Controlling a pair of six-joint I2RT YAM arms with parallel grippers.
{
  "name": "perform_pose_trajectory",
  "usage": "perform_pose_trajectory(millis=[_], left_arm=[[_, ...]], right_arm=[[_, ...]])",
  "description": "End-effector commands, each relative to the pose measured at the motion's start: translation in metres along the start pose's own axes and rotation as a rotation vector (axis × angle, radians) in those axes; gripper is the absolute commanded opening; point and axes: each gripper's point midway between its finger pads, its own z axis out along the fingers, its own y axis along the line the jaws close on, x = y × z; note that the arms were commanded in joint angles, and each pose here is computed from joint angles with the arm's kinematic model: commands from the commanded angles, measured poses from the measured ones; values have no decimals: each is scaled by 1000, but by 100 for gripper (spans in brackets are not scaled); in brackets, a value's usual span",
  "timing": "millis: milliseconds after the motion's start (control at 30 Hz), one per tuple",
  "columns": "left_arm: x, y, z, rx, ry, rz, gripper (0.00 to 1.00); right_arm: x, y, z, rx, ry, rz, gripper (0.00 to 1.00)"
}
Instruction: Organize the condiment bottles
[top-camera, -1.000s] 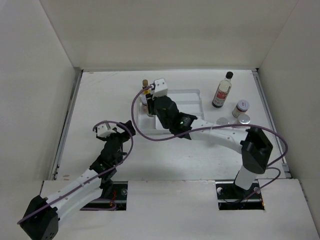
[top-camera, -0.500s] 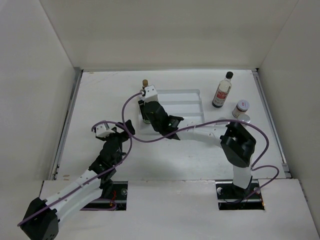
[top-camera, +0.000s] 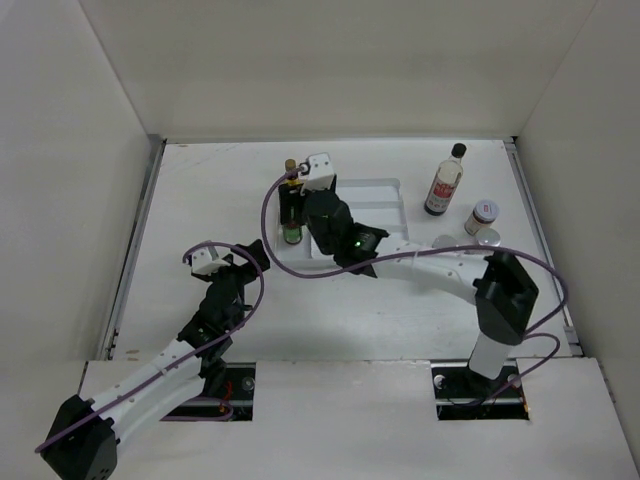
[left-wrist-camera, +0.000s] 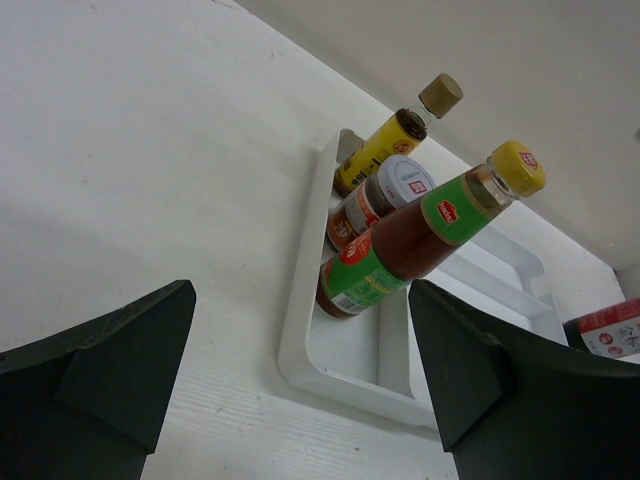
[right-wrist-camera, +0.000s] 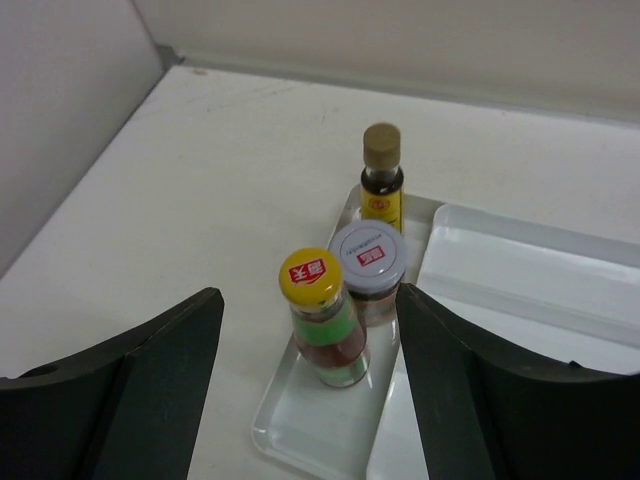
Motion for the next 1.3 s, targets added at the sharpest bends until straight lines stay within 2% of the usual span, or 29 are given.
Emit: perform_pose_trajectory(millis=[0, 133, 300, 367, 533, 667, 867, 1067, 1167, 1267], left_arm=[[-4, -5, 1, 14, -13, -31, 89], [-5, -5, 1, 15, -14, -36, 89], [-3, -6, 1, 21, -9, -39, 89], [-2, -7, 1, 22, -3, -37, 89], [0, -6, 2, 19, 4, -34, 89], [-1, -6, 2, 26, 2, -39, 90], [4, -5, 3, 21, 14, -29, 90], [4, -6, 4, 28, 16, -31, 90], [5, -5, 3, 26, 18, -29, 90], [6, -5, 3, 25, 20, -27, 90]], right_arm=[[-67, -27, -23, 11, -116, 93, 78], [-102, -102, -35, 135, -177, 108, 82], [-127, -275, -56, 567, -193, 66, 92], [-126, -328, -67, 707, -178, 54, 97], [-106, -386, -63, 811, -106, 50, 100], [-86, -398, -41, 764, -45, 69, 98], [-69, -413, -23, 761, -6, 85, 80], [-65, -417, -16, 768, -29, 75, 43], [-85, -418, -23, 785, -107, 42, 34], [-114, -409, -36, 809, -184, 6, 30]])
